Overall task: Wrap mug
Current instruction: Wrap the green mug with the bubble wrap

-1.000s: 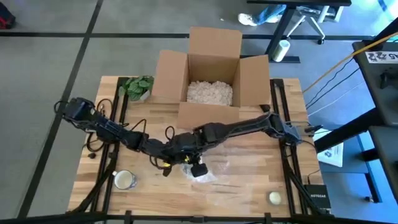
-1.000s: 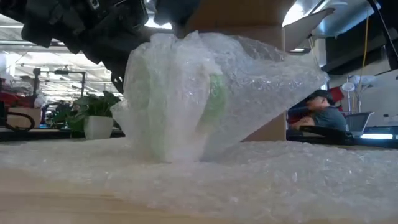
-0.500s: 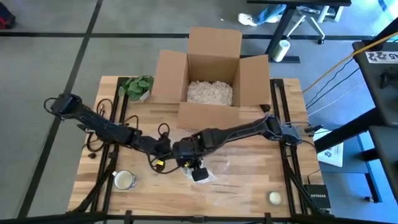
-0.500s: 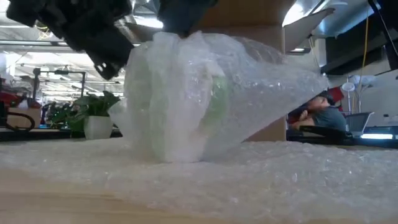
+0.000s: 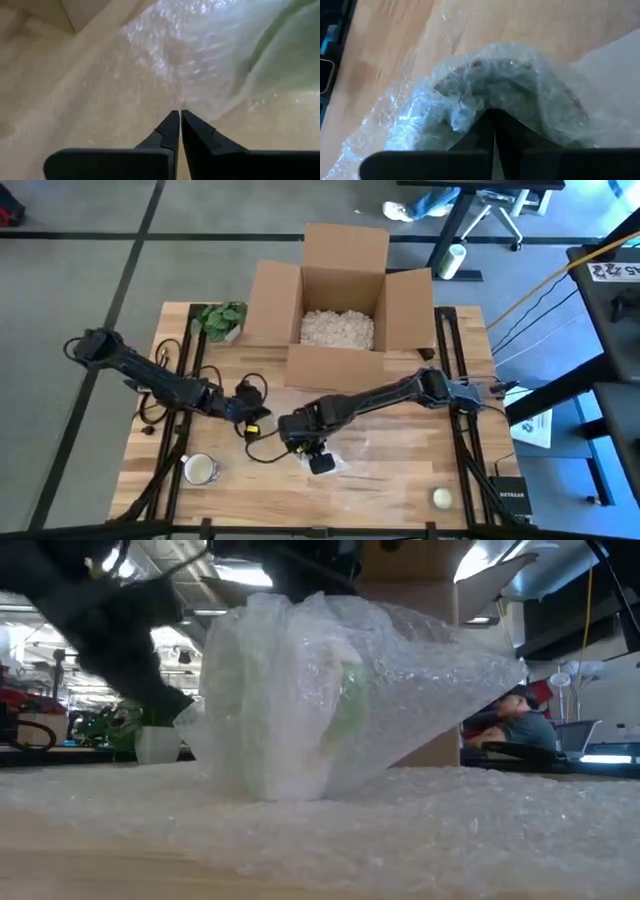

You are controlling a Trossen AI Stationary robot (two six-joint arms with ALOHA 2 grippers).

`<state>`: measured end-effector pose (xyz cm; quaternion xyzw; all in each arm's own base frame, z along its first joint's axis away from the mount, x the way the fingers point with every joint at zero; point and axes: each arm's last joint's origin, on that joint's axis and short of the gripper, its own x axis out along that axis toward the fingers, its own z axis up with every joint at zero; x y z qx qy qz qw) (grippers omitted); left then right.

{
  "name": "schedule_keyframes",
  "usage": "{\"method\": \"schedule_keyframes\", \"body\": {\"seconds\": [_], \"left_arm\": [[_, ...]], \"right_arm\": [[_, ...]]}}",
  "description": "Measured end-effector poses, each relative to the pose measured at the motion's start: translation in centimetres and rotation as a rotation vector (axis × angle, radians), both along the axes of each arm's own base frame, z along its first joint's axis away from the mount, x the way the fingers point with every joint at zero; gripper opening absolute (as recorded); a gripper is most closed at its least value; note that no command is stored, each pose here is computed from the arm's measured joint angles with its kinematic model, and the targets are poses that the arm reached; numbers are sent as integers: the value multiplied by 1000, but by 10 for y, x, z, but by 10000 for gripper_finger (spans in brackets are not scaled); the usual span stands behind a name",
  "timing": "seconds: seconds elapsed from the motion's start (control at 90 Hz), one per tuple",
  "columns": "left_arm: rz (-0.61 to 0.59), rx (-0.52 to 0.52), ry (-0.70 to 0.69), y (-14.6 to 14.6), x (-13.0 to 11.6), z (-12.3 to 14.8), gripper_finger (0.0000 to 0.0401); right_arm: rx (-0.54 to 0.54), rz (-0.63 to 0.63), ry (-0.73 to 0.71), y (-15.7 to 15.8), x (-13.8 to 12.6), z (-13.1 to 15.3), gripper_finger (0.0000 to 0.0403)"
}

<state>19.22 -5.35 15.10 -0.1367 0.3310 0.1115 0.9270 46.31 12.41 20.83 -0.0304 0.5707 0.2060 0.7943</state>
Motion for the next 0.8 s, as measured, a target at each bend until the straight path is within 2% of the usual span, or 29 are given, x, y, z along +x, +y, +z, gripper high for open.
{"method": "schedule_keyframes", "body": {"seconds": [0.2,0.467,0.611,0.8], "left_arm": [[-12,-19,-122,15,-6,-16,0],[-71,-86,-61,25,-1,-31,0],[-144,-149,-66,22,9,-41,0],[-267,-190,-176,13,35,-34,0]], "right_arm": [[43,13,-27,1,3,1,0],[80,25,-48,3,5,2,0],[95,32,-46,3,5,3,0],[92,31,-34,3,4,2,0]]}}
